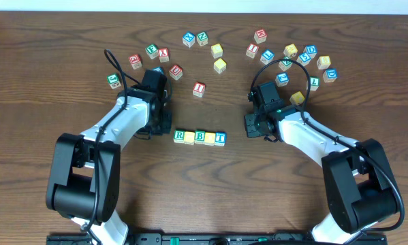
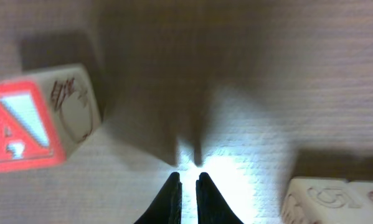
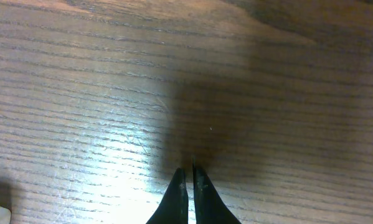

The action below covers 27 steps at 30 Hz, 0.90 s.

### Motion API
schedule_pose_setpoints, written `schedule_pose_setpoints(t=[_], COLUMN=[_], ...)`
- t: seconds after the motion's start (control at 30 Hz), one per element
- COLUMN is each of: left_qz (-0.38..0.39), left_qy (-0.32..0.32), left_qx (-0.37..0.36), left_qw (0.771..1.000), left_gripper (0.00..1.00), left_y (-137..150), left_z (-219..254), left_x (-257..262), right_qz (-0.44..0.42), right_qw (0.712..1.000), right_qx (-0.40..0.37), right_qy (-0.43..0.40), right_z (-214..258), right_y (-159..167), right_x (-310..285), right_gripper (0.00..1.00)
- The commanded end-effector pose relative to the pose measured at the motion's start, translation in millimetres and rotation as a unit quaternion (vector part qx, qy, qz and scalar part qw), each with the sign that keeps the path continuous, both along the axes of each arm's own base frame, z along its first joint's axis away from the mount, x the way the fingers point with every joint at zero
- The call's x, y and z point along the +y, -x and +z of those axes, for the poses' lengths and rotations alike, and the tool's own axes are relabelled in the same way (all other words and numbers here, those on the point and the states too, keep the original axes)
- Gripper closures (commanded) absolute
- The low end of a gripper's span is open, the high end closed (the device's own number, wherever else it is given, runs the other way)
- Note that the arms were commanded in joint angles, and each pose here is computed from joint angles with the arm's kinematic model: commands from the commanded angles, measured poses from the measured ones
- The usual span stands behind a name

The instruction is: Spell out ROBOT

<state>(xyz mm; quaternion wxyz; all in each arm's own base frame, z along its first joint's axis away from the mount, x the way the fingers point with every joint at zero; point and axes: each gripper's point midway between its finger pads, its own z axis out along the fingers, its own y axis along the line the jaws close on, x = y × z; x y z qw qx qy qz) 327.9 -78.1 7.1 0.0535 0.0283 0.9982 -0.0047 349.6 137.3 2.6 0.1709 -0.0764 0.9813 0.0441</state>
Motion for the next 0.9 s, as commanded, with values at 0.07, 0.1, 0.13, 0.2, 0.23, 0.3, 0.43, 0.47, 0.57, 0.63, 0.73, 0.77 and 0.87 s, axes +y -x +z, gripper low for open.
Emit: schedule_pose_setpoints(t=[0.07,0.1,0.13,0.2,0.23,0.3,0.43,0.47,0.57,0.63,0.73,0.77,0.87], left_qz=[0.034,0.041,0.042,0.042,0.042,0.042,0.037,0.031,0.007,-0.011,-0.043,-0.053,-0.066], left_qy=[-0.028,-0.031,-0.032,-0.029,-0.025,-0.009,0.046,0.066,0.119,0.138,0.139,0.140,0.117], left_qx=[0.041,0.055,0.067,0.092,0.103,0.125,0.155,0.159,0.158,0.152,0.137,0.131,0.099], left_qw=[0.998,0.997,0.996,0.994,0.993,0.991,0.986,0.985,0.980,0.979,0.980,0.980,0.986], left_gripper=[0.90,0.90,0.90,0.91,0.92,0.92,0.92,0.93,0.92,0.92,0.92,0.92,0.92], left_y=[23,29,36,47,53,62,74,75,75,75,78,78,77], left_z=[0,0,0,0,1,2,5,6,12,16,22,25,32], left_x=[12,14,14,14,12,7,-11,-19,-40,-53,-69,-75,-85], right_qz=[-0.006,-0.006,-0.006,-0.005,-0.005,-0.004,-0.004,-0.004,-0.004,-0.004,-0.004,-0.004,-0.004], right_qw=[1.000,1.000,1.000,1.000,1.000,1.000,1.000,1.000,1.000,1.000,1.000,1.000,1.000], right_qx=[-0.001,-0.001,-0.001,-0.001,-0.001,-0.001,-0.001,-0.001,-0.001,-0.001,-0.001,-0.001,-0.001], right_qy=[-0.003,-0.003,-0.003,-0.003,-0.003,-0.002,-0.002,-0.002,-0.002,-0.002,-0.002,-0.002,-0.002], right_z=[0,0,0,0,0,0,0,0,0,0,0,0,0], right_y=[-3,-3,-3,-3,-3,-3,-3,-3,-3,-3,-3,-3,-3], right_x=[-1,-1,-1,-1,-1,-1,-1,-1,-1,-1,-1,-1,-1], right_gripper=[0.99,0.99,0.99,0.99,0.99,0.99,0.99,0.99,0.99,0.99,0.99,0.99,0.99])
